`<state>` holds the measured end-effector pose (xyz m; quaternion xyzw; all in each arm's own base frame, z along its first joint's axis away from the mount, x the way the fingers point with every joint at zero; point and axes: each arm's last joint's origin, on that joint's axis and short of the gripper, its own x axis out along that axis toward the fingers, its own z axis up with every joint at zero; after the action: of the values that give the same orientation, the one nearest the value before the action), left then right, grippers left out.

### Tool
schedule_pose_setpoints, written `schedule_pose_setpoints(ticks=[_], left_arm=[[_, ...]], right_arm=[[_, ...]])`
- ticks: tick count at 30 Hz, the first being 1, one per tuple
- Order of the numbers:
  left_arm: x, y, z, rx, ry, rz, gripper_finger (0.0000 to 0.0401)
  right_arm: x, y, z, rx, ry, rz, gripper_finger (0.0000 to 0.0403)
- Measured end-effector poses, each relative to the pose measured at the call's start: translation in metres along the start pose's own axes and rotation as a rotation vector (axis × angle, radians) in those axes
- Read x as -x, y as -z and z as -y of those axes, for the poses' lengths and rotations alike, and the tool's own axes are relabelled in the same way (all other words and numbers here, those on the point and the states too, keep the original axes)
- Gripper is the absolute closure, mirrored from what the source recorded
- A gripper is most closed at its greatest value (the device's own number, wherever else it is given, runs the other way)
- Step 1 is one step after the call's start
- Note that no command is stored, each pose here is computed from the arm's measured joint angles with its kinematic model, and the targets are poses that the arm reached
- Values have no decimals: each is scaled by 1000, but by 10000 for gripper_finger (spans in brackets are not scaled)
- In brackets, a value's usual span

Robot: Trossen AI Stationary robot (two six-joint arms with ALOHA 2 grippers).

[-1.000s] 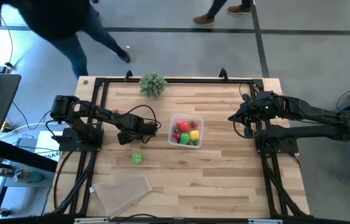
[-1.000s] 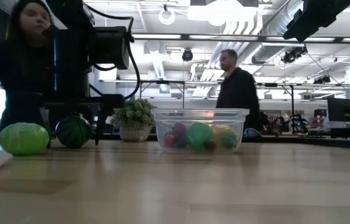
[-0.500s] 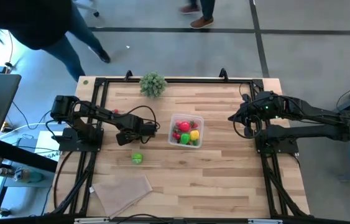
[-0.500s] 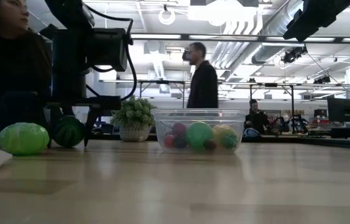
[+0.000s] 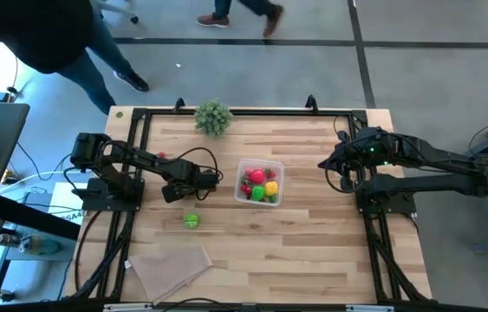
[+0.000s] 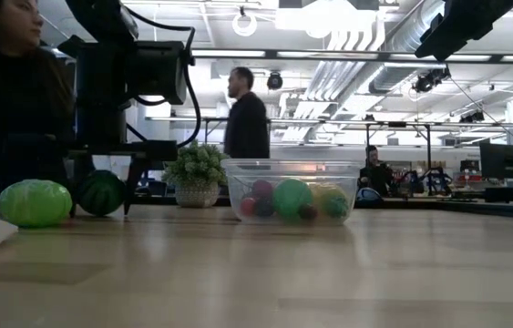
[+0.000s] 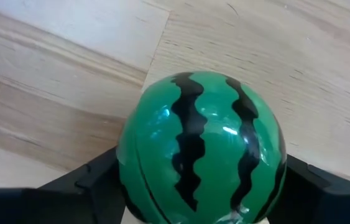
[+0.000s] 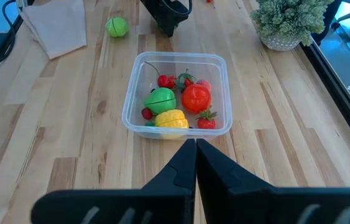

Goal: Pick and placing Produce into tupperware
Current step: Put the green watermelon into the transparent bin

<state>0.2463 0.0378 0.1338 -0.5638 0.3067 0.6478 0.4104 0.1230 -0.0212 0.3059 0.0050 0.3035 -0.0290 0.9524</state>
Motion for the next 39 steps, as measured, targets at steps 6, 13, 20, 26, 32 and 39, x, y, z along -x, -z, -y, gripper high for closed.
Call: schedule_pose_setpoints(ticks=[6,13,20,26,32,39], left_arm=[[0,0,0,-2,2,5,131],[0,0,0,-27,7,8,117],[4,-1,7,-63,49,65,132],[15,-1,17,-162,102,121,120],[27,-1,29,-268,151,170,116],[48,0,46,-390,222,215,128]], right_arm=[[0,0,0,0,0,0,401],[0,0,0,0,0,0,401],[0,0,0,0,0,0,401],[0,0,0,0,0,0,401],[0,0,0,0,0,1,401],[0,0,0,0,0,1,401]])
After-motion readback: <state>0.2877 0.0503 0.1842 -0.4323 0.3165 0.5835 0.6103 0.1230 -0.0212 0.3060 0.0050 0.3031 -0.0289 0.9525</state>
